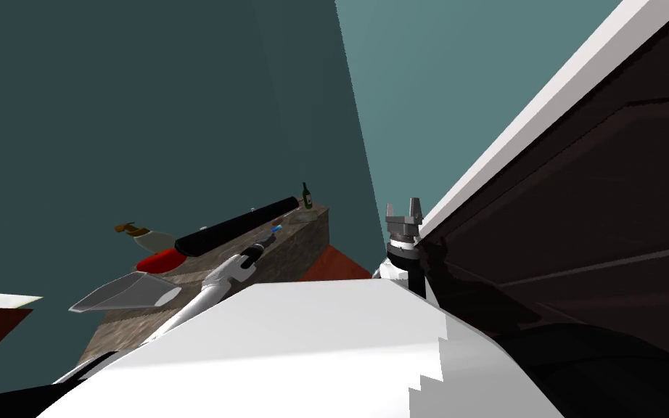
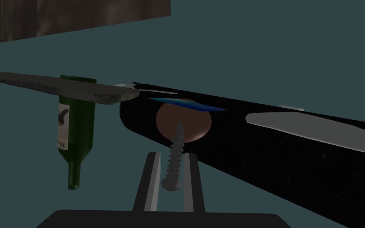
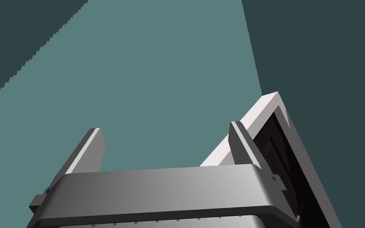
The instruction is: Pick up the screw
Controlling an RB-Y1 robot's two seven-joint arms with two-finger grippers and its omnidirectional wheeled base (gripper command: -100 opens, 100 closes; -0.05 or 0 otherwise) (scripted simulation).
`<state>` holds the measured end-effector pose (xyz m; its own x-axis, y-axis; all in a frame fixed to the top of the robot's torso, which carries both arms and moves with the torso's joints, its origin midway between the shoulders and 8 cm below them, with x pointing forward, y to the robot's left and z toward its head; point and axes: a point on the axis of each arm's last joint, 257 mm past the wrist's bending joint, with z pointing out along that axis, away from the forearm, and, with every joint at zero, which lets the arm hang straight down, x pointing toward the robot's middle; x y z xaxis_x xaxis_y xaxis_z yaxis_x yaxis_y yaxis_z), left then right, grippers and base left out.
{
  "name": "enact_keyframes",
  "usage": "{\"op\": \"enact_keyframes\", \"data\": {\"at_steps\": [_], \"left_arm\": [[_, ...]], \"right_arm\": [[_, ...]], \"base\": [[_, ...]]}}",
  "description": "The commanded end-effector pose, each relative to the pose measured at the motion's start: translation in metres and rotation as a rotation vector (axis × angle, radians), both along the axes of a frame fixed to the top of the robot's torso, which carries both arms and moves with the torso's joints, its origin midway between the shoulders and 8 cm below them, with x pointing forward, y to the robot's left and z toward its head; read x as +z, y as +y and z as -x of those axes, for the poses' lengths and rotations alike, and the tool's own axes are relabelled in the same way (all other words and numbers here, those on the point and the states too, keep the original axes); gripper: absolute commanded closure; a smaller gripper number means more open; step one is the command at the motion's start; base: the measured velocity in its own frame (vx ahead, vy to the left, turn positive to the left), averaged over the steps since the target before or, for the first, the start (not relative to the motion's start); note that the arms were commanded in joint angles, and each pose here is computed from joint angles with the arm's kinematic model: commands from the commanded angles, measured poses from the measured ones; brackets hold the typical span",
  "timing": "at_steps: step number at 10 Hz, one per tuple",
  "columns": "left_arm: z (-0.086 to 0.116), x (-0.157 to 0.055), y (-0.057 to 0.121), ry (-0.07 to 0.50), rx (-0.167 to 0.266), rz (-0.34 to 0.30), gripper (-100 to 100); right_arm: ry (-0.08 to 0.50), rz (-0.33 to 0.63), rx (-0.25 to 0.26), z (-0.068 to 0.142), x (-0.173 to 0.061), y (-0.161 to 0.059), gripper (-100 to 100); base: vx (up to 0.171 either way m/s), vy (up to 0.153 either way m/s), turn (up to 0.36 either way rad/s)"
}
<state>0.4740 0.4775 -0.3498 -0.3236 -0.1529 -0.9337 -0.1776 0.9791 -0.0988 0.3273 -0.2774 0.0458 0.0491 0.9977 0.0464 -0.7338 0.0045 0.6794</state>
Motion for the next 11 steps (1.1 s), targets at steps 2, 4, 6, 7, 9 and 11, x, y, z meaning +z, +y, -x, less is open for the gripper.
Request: {"op": "enact_keyframes", "data": {"at_steps": [2,4,6,7,9,11], "left_arm": [[0.019,0.006,-0.003,-0.005,-0.029,-0.001,100],[0.035,0.010,-0.002,-0.003,-0.050,-0.003,100],[0.047,0.006,-0.007,0.007,-0.059,0.002,100],[0.054,0.016,-0.010,-0.004,-0.085,0.000,100],[0.068,0.010,-0.014,0.012,-0.089,0.005,100],[0.084,0.016,-0.020,0.015,-0.119,0.009,100]], "right_arm": [[0.000,0.000,0.000,0.000,0.000,0.000,0],[0.000,0.000,0.000,0.000,0.000,0.000,0],[0.000,0.000,0.000,0.000,0.000,0.000,0],[0.000,0.000,0.000,0.000,0.000,0.000,0],[0.000,0.000,0.000,0.000,0.000,0.000,0],[0.000,0.000,0.000,0.000,0.000,0.000,0]], "base": [[0.100,-0.046,0.096],[0.076,-0.031,0.056],[0.084,-0.045,0.045],[0.084,-0.047,0.111],[0.082,-0.049,0.045],[0.112,-0.059,0.108]]}}
